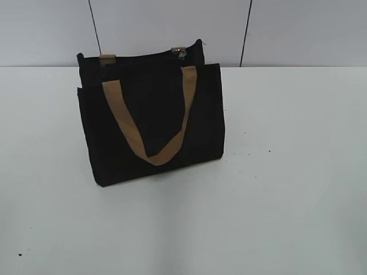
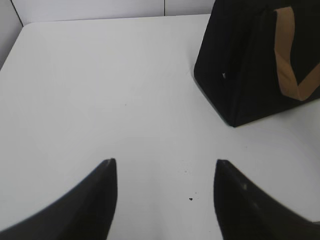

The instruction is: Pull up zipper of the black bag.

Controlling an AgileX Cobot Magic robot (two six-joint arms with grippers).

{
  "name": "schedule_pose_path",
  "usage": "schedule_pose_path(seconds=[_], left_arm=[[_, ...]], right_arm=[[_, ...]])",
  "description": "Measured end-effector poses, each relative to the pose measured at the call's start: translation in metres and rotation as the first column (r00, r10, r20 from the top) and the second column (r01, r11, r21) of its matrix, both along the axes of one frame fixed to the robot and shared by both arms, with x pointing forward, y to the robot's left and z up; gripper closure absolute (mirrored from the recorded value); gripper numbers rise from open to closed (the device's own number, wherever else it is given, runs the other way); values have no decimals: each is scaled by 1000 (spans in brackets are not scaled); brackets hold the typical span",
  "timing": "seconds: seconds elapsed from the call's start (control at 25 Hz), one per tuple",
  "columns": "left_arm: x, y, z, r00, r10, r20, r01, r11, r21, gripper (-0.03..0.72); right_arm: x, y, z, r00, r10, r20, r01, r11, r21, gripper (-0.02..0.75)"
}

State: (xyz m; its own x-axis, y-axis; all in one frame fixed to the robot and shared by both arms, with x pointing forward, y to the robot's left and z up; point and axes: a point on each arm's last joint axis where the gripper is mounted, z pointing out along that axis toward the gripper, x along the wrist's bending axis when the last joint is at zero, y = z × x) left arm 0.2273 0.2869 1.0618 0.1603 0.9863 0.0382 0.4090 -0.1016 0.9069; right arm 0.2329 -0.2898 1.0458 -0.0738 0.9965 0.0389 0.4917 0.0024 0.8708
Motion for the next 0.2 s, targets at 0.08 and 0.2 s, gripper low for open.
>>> schedule_pose_path(seconds=[0.08,0.2], left_arm=[[0,0,0,1000,0,0,0,1000,0,220],[0,0,0,1000,0,1,0,1000,0,220]], right_arm=[[0,0,0,1000,0,0,0,1000,0,193],[0,0,0,1000,0,0,0,1000,0,193]])
